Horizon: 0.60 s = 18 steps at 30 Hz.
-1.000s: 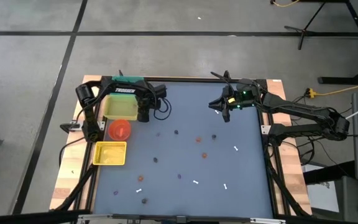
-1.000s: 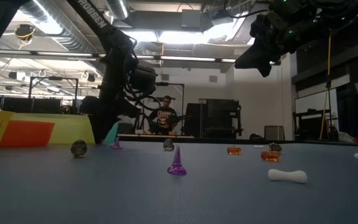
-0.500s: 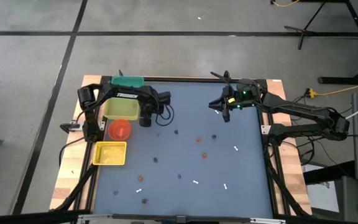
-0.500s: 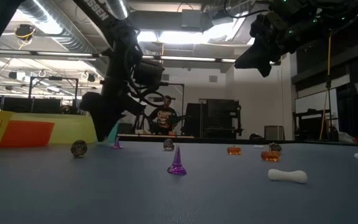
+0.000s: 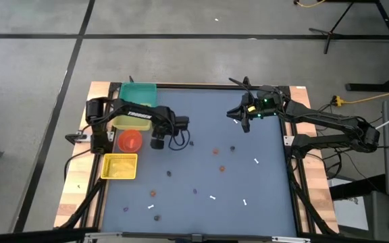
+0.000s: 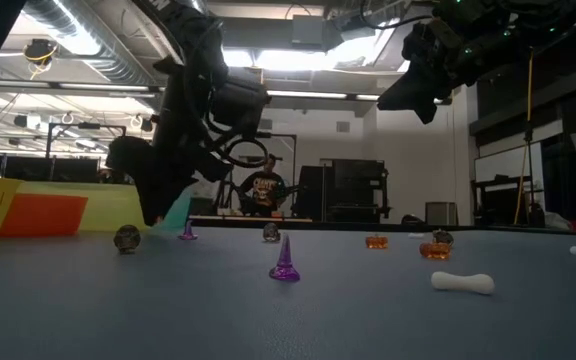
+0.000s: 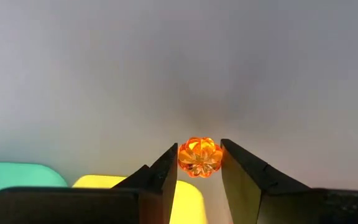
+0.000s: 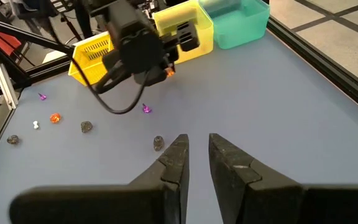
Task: Sort Halloween decoration
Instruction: Put the top left orange pumpkin toy into the orange bin
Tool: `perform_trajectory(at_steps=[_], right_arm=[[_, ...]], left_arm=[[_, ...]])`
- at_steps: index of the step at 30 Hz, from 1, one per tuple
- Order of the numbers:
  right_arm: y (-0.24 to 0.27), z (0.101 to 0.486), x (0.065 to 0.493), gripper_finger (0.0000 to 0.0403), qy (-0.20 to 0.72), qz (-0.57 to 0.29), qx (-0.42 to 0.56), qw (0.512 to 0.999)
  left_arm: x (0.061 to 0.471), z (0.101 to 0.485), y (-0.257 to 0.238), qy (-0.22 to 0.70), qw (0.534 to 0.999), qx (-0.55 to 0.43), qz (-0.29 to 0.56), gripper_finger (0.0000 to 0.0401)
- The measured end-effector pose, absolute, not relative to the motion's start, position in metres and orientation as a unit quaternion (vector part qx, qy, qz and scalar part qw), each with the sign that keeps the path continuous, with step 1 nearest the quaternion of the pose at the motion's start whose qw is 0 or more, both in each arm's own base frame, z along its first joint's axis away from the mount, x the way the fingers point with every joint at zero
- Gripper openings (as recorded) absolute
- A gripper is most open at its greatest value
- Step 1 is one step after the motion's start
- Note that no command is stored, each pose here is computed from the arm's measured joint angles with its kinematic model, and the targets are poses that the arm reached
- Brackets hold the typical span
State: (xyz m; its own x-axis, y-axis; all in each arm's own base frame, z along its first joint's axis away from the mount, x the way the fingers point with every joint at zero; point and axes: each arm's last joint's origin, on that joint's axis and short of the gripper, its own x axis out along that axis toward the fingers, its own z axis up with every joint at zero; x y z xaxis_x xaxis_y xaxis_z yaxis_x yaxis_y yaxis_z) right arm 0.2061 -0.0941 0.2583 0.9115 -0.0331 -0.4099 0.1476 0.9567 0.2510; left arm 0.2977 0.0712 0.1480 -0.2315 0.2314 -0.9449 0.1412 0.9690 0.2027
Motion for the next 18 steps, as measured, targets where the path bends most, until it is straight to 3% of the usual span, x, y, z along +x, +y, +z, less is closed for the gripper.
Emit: perform_trajectory(at_steps=[18], right_arm=[[-0.094,0.258,0.206,0.006,0.205,-0.045,0.132,0.969]], left_arm=[[0.285,0.158,0.03,0.836,0.534,0.105,0.064,0.0096]])
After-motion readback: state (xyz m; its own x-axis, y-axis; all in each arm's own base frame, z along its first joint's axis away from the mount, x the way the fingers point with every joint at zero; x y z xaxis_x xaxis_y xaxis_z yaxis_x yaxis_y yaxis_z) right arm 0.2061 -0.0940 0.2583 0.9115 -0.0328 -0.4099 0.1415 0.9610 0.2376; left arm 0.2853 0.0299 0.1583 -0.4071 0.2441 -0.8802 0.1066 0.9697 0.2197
